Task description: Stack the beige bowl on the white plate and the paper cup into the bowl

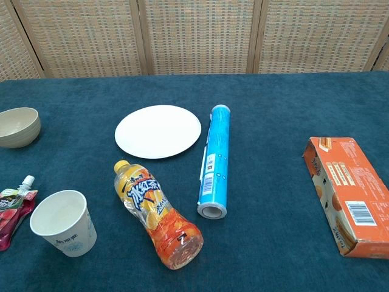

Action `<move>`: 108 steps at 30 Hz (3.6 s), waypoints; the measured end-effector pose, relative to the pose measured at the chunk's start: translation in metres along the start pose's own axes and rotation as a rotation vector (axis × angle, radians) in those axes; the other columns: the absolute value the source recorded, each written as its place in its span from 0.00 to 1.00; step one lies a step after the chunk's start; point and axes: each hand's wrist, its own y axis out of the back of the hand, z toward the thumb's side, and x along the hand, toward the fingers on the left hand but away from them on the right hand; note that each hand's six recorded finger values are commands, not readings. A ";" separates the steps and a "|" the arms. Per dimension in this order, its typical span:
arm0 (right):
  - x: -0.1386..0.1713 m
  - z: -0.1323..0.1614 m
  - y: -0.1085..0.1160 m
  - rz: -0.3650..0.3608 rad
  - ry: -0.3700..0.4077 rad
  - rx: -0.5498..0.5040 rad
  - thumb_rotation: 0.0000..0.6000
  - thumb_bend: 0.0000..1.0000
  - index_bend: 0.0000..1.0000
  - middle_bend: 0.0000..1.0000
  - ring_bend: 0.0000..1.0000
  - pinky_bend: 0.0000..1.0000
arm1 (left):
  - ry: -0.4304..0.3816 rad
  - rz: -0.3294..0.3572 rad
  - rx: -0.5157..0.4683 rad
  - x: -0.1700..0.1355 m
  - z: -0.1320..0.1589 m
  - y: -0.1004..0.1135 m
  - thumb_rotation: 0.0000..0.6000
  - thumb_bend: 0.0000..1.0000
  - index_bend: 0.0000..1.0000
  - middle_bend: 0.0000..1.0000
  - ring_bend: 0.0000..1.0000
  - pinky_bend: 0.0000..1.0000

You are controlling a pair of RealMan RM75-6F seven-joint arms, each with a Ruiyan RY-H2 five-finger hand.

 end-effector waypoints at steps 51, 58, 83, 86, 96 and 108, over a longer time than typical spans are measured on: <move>0.002 -0.002 0.003 -0.011 -0.006 -0.008 1.00 0.17 0.00 0.00 0.00 0.00 | -0.010 -0.001 0.003 0.000 0.005 0.001 1.00 0.05 0.00 0.00 0.00 0.00; 0.001 -0.005 0.003 -0.010 -0.015 -0.016 1.00 0.17 0.00 0.00 0.00 0.00 | -0.016 0.039 -0.017 0.013 0.003 0.009 1.00 0.12 0.02 0.00 0.00 0.00; 0.000 -0.005 0.004 -0.015 -0.014 -0.029 1.00 0.17 0.00 0.00 0.00 0.00 | 0.037 -0.042 0.097 0.117 -0.029 -0.014 1.00 0.27 0.31 0.00 0.00 0.00; 0.000 -0.006 0.004 -0.015 -0.016 -0.033 1.00 0.17 0.00 0.00 0.00 0.00 | 0.050 -0.079 0.097 0.124 -0.030 -0.026 1.00 0.29 0.32 0.00 0.00 0.00; 0.001 -0.008 0.007 -0.026 -0.015 -0.042 1.00 0.17 0.00 0.00 0.00 0.00 | 0.031 -0.148 0.099 0.140 -0.015 -0.054 1.00 0.37 0.34 0.00 0.00 0.00; 0.002 -0.010 0.008 -0.033 -0.017 -0.053 1.00 0.17 0.00 0.00 0.00 0.00 | 0.050 -0.196 0.125 0.146 -0.014 -0.075 1.00 0.38 0.36 0.00 0.00 0.00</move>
